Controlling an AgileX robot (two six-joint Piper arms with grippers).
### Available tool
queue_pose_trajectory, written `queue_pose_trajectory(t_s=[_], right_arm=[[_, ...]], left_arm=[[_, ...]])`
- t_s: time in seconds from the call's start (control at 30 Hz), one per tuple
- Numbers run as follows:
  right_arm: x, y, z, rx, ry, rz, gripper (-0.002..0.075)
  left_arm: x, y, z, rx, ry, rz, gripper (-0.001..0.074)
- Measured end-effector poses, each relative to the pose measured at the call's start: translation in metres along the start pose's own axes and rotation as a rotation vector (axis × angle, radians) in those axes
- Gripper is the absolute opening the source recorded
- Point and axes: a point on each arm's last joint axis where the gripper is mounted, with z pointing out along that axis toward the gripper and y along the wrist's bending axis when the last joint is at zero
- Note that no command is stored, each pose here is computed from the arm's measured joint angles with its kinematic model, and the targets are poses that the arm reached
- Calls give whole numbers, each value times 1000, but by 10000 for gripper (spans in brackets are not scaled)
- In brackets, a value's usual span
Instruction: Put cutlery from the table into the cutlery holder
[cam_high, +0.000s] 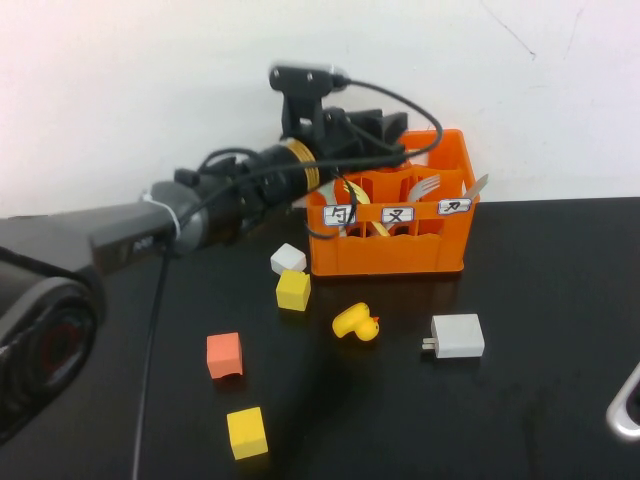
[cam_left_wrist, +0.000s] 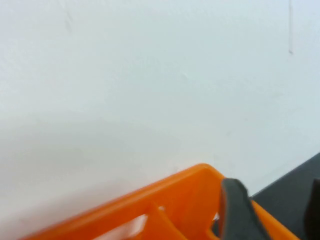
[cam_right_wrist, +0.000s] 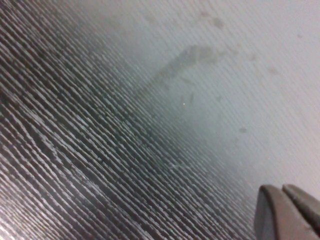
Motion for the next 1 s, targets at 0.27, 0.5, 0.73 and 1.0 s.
queue_pose_trajectory(t_s=[0.27, 0.5, 0.73, 1.0], right_arm=[[1, -2, -10, 18, -46, 7, -2], [12, -6, -49, 95, -230, -4, -2], [33, -3, -91, 126, -451, 80, -2], [51, 3, -108, 118, -508, 82, -2]], left_arm=[[-73, -21, -35, -175, 72, 147, 34], [-161, -70, -97, -114, -15, 205, 2], [-203, -91, -165, 53, -20, 110, 0], [-210, -32, -208, -308, -101, 199, 0]])
